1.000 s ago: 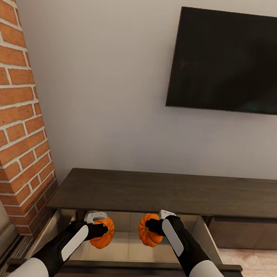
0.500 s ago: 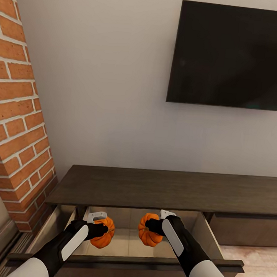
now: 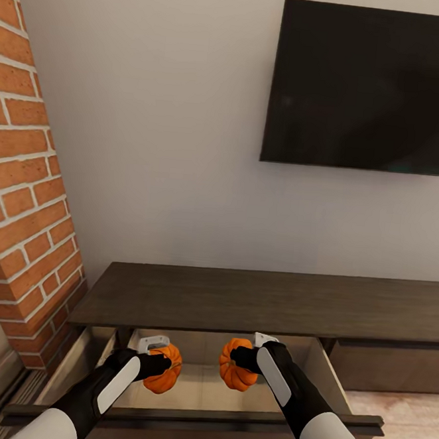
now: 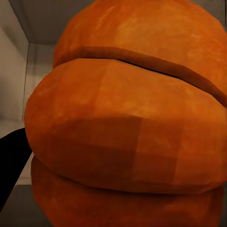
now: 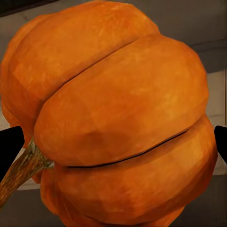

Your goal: Place each of the two pumpkins and all three candles from the living room inside a cabinet in the living room (use any cabinet), then make sure every cabinet is closed, and position the cauldron so it is next to a table in the living room.

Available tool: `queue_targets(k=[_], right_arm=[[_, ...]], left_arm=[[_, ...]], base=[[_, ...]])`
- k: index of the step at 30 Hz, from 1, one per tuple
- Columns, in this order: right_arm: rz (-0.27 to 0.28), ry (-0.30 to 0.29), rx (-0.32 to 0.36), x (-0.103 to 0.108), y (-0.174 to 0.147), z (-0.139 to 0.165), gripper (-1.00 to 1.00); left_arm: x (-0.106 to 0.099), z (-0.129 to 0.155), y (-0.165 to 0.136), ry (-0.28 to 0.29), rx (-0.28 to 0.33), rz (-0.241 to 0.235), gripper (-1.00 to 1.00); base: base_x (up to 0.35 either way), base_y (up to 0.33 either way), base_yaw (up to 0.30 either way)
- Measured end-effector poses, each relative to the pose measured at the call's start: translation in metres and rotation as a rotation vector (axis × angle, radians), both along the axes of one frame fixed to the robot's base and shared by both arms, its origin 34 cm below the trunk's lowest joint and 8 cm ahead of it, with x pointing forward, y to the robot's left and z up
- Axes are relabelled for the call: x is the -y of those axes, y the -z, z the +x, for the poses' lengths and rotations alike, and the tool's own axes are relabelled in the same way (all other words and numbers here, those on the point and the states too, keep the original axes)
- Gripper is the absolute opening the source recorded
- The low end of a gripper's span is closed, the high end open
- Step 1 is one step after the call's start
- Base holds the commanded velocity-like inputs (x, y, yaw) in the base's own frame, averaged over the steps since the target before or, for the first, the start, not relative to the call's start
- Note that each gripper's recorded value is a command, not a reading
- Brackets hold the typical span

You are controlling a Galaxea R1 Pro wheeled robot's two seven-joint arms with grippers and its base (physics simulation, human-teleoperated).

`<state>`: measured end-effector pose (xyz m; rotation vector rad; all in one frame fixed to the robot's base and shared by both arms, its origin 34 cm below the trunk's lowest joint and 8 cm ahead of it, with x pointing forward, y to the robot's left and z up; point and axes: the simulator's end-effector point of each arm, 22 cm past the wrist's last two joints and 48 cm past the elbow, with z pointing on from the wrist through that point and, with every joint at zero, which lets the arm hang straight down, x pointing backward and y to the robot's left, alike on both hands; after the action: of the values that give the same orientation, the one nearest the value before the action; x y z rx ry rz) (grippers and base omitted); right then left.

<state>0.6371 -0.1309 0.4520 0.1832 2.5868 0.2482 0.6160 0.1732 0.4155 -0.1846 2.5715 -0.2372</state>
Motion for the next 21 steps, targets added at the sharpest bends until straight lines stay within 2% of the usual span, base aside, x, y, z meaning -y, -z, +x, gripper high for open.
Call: queue_targets(k=[10, 21], right_arm=[[-0.004, -0.002, 0.0, 0.0008, 0.0, -0.0001, -1.0], [-0.003, -0.001, 0.0, 0.0005, 0.0001, 0.0, -1.0]], left_arm=[[-0.0003, -0.0001, 0.0, -0.001, 0.0, -0.002, -1.0], [0.0022, 0.0014, -0.0021, 0.001, 0.005, -0.014, -1.0]], base=[[0.058, -0.092, 0.0], [0.011, -0.01, 0.0]])
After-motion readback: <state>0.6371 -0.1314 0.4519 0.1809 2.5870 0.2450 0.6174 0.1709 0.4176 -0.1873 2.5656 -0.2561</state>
